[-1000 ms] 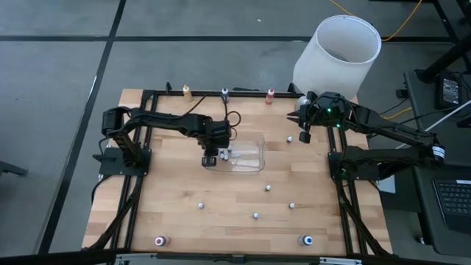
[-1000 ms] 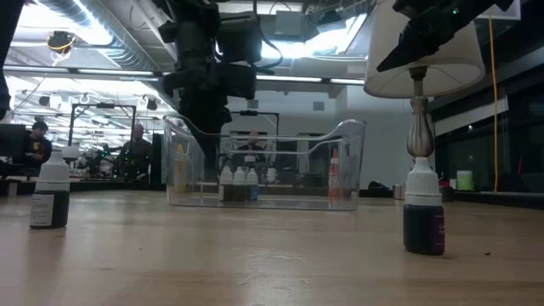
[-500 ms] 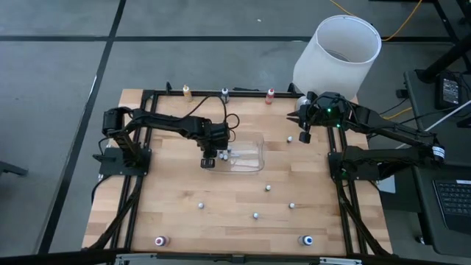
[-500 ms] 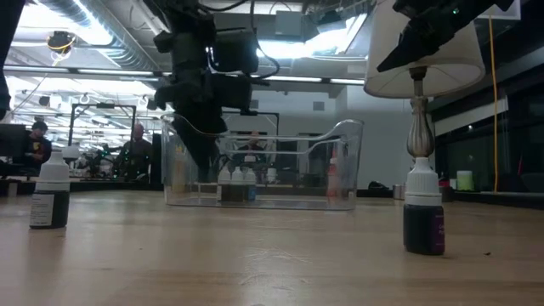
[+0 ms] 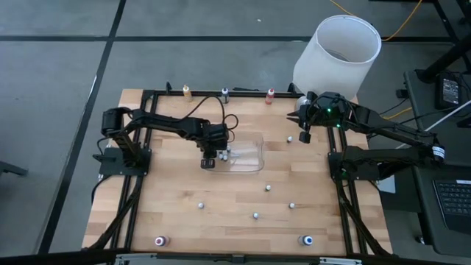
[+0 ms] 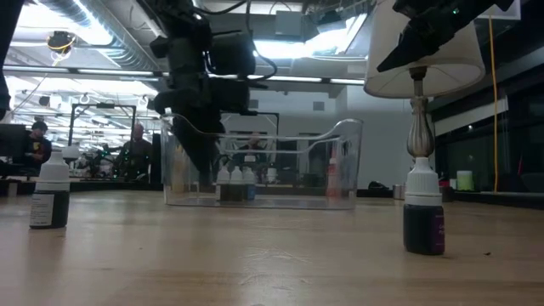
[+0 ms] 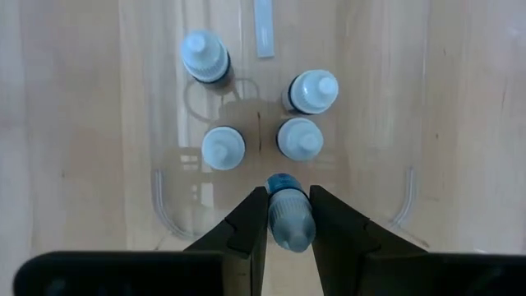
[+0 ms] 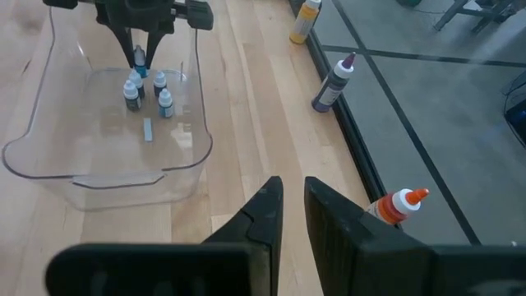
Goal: Pick & Place food coloring
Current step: Put the blue food coloring bottle into the transparent bin
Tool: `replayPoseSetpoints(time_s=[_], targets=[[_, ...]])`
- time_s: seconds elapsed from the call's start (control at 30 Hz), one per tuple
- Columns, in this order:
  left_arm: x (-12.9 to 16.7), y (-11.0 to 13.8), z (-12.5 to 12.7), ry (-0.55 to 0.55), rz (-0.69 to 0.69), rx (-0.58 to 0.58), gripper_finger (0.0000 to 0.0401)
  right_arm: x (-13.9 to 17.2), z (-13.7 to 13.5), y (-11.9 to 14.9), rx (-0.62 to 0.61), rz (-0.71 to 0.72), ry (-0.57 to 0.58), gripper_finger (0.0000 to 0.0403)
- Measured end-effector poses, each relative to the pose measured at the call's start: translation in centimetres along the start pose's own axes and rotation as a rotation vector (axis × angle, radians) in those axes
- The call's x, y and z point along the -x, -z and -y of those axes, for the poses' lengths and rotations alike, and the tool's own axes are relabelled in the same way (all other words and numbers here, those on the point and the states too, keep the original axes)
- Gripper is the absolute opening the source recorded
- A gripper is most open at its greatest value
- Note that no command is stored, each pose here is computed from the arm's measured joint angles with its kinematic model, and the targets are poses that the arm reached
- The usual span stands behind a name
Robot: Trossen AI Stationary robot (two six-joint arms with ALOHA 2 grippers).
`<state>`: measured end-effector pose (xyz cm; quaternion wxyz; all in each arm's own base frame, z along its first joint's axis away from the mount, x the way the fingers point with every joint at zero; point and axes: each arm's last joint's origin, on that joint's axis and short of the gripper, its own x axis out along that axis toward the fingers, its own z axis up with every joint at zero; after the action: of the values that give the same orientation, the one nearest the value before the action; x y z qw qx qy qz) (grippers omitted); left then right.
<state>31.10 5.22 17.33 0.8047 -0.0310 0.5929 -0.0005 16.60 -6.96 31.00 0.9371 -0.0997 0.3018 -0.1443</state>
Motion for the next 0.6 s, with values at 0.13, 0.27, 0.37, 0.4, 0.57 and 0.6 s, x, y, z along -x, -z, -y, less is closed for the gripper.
replayPoseSetpoints(time_s=[0.13,0.27,0.37,0.4,0.57,0.6], targets=[[-0.03,0.06,-0.01,0.0,-0.001,0.001,0.0072,0.0,0.0,0.0,0.0,0.0,0.0,0.0058],[-0.06,0.04,-0.01,0.001,0.0,0.001,0.0079,0.0,0.0,0.0,0.0,0.0,0.0,0.0058],[-0.08,0.06,-0.01,0.001,-0.001,0.004,0.0089,0.0,0.0,0.0,0.0,0.0,0.0,0.0058],[-0.08,0.06,-0.01,0.001,-0.001,0.004,0.0093,0.0,0.0,0.0,0.0,0.0,0.0,0.0058],[-0.11,0.07,-0.01,0.001,-0.002,0.003,0.0105,0.0,0.0,0.0,0.0,0.0,0.0,0.0058],[-0.12,0.07,-0.01,0.001,-0.002,0.003,0.0106,0.0,0.0,0.0,0.0,0.0,0.0,0.0058]])
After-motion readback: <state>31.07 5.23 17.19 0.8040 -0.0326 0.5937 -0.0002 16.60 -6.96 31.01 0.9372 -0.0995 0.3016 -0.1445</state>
